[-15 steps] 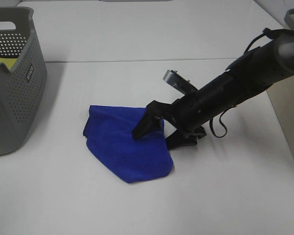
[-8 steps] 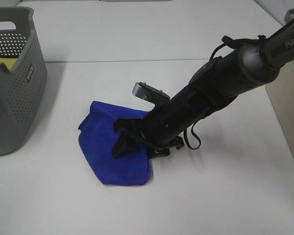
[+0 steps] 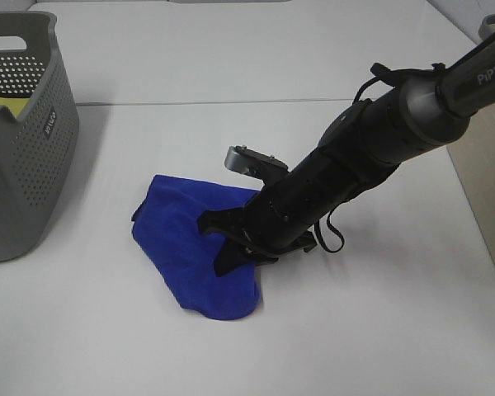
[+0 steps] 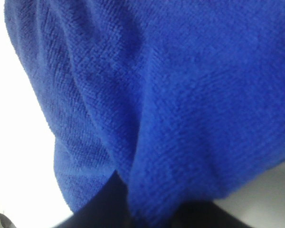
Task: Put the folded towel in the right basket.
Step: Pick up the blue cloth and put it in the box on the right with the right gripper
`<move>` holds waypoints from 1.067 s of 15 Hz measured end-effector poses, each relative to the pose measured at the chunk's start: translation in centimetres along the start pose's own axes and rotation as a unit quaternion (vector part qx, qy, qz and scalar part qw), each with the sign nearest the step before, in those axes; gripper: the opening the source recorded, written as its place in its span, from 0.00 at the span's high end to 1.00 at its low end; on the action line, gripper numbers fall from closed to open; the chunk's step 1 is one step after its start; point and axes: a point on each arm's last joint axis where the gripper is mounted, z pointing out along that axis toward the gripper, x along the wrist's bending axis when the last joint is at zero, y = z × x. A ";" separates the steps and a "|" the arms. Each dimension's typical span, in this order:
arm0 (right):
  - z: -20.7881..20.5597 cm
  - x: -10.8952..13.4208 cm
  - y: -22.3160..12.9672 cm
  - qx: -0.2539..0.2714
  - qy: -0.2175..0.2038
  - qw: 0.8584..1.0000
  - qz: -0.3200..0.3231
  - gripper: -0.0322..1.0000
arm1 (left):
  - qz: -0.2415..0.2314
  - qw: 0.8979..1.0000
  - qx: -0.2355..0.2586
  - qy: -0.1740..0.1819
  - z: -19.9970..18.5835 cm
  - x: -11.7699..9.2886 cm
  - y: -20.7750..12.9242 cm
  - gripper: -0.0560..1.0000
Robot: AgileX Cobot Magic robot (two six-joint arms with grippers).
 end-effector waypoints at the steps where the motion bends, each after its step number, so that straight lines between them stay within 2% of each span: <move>1: -0.5 0.2 0.1 -0.002 -0.002 1.000 -0.014 0.87 | 0.000 1.000 0.000 0.000 0.0 0.0 0.0 0.01; 4: -4.0 1.6 1.2 -0.040 -0.001 0.998 -0.052 0.87 | 0.000 1.000 0.000 0.000 0.0 0.0 0.0 0.01; 8: -13.2 3.2 3.1 -0.160 0.002 0.984 -0.079 0.87 | 0.000 1.000 0.000 0.000 0.0 0.0 0.0 0.01; 10: -19.2 2.9 3.3 -0.239 -0.008 0.968 -0.078 0.87 | 0.000 1.000 0.000 0.000 0.0 0.0 0.0 0.01; 11: -20.4 2.7 3.3 -0.254 -0.011 0.964 -0.078 0.87 | 0.000 1.000 0.000 0.000 0.0 0.0 0.0 0.01; 16: -31.8 0.8 1.1 -0.402 -0.071 0.910 -0.064 0.87 | 0.000 1.000 0.000 0.000 0.0 0.0 0.0 0.01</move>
